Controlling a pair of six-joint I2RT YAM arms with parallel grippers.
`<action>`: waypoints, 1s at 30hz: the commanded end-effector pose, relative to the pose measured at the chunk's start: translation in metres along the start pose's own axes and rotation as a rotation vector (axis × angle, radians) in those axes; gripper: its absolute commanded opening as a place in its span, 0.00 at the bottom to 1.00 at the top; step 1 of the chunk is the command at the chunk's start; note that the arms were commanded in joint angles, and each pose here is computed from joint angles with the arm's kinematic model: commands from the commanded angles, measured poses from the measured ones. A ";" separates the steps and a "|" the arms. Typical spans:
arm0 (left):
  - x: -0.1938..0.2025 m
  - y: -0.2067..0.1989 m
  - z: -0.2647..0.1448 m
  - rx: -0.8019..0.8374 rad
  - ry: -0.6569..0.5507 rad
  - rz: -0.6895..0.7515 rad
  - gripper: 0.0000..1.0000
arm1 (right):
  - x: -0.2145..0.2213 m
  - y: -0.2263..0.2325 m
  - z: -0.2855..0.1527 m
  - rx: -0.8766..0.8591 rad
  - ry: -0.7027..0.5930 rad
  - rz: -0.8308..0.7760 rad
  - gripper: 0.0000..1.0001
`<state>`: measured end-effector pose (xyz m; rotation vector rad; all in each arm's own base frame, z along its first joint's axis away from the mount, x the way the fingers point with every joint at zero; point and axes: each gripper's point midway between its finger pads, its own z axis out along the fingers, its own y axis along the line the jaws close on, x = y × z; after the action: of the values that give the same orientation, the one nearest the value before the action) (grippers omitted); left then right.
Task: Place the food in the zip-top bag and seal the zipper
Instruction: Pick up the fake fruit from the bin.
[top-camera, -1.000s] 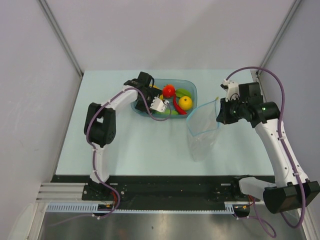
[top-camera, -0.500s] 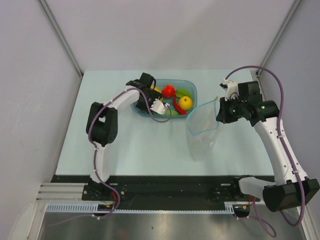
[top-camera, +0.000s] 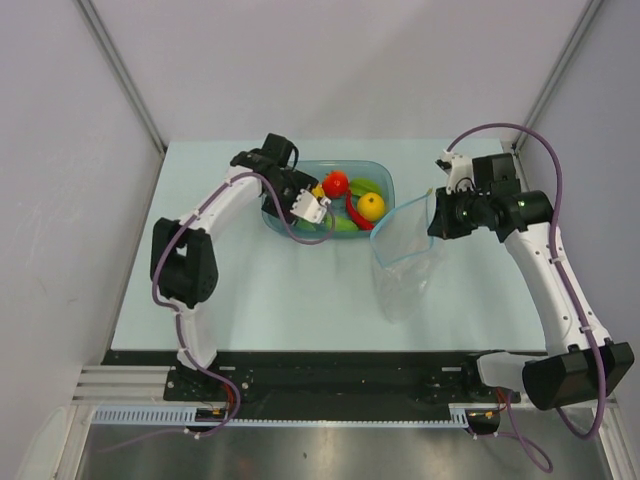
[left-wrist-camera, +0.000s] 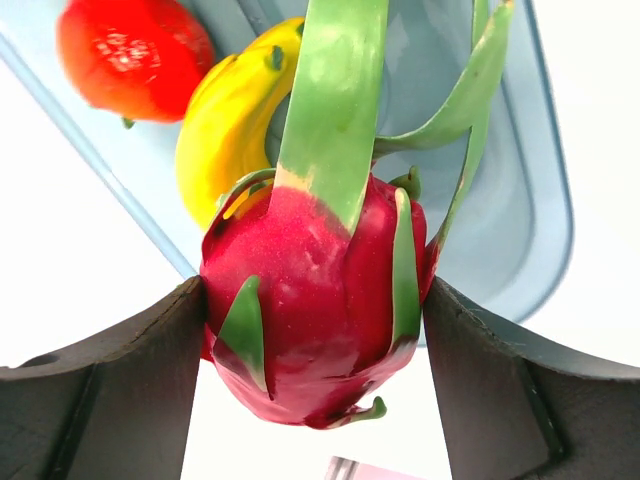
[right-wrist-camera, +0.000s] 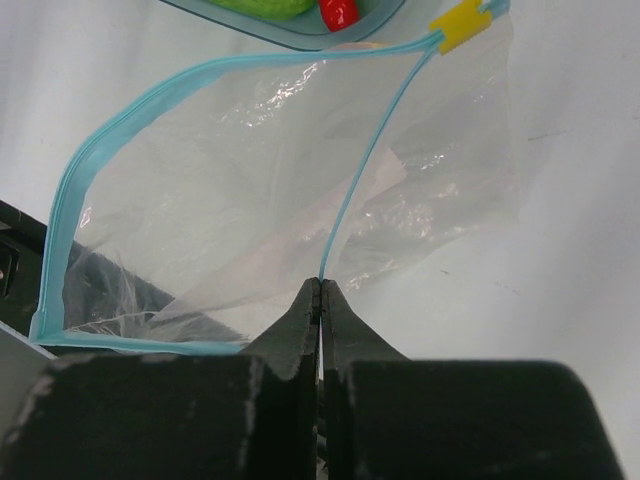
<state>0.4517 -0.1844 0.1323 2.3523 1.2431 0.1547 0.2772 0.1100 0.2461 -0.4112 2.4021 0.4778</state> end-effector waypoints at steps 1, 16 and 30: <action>-0.022 0.026 -0.058 -0.122 -0.100 -0.012 0.34 | -0.026 0.010 -0.007 -0.034 -0.079 -0.011 0.00; -0.066 0.072 -0.162 -0.318 -0.424 -0.299 0.34 | -0.055 0.037 -0.006 -0.183 -0.138 0.059 0.00; -0.255 0.108 -0.282 -0.279 -1.274 -0.853 0.37 | -0.038 0.021 0.011 -0.224 -0.083 0.283 0.00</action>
<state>0.3625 -0.2906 0.4014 1.2157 1.3367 -0.7753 0.2968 0.1404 0.2647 -0.2123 2.3624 0.8118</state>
